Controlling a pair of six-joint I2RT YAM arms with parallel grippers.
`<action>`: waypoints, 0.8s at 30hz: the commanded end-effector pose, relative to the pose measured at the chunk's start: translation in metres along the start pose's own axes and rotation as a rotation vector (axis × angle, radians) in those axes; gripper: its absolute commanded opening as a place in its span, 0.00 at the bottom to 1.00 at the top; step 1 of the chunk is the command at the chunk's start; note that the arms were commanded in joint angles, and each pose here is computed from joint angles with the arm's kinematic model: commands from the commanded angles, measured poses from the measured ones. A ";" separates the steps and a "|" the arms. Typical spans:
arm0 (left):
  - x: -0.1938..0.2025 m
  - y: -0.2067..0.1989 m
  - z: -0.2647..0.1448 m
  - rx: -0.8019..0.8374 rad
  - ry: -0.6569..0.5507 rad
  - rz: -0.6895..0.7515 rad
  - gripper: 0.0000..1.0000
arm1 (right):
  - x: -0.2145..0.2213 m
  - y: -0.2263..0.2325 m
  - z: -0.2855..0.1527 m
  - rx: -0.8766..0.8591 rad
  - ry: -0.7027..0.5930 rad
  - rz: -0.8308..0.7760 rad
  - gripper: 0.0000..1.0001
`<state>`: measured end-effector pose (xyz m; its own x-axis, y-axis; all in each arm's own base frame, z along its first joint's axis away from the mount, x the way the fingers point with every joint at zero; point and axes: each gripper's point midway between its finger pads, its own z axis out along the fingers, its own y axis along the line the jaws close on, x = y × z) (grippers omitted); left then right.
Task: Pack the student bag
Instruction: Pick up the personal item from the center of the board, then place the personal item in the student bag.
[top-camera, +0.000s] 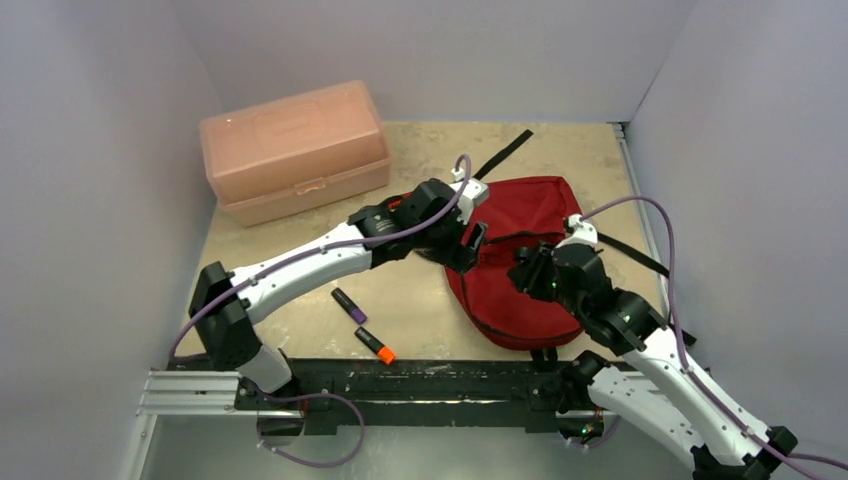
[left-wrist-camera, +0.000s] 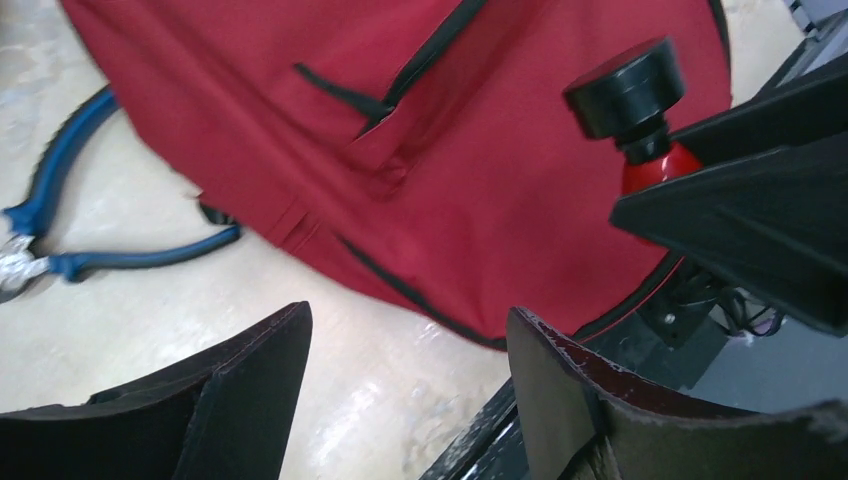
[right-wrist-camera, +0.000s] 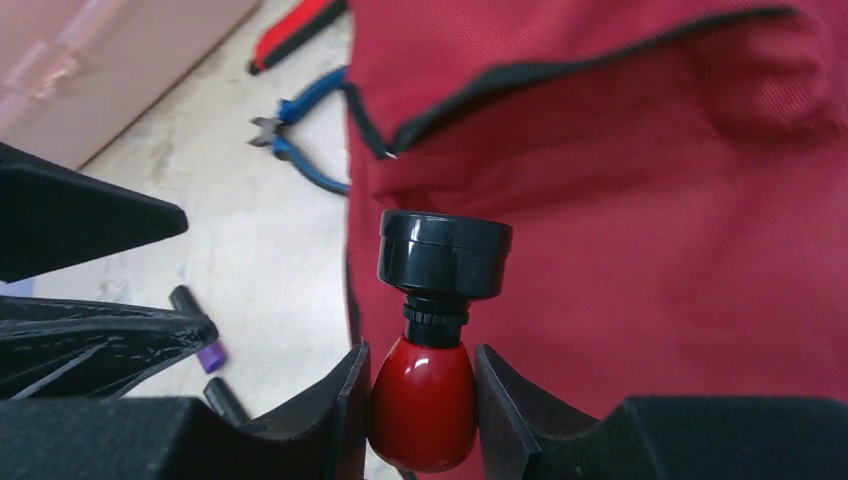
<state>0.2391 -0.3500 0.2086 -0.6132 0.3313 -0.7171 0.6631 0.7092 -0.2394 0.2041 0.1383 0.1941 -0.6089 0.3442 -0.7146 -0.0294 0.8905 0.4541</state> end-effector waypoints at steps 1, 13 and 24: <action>-0.042 -0.030 0.011 0.094 -0.091 -0.076 0.71 | 0.024 -0.033 0.001 0.138 0.074 0.147 0.00; -0.012 -0.034 0.077 0.146 0.011 -0.390 0.68 | -0.024 -0.036 0.069 0.034 -0.028 0.179 0.00; 0.032 -0.026 0.102 0.130 0.077 -0.484 0.52 | -0.076 -0.040 0.104 -0.116 -0.392 0.435 0.00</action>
<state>0.2473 -0.4170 0.1237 -0.8798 0.0949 -0.4658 0.3762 0.7381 -0.5601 0.3067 0.1100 0.1379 -0.4783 0.6166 -0.6253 0.1603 0.7614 0.6282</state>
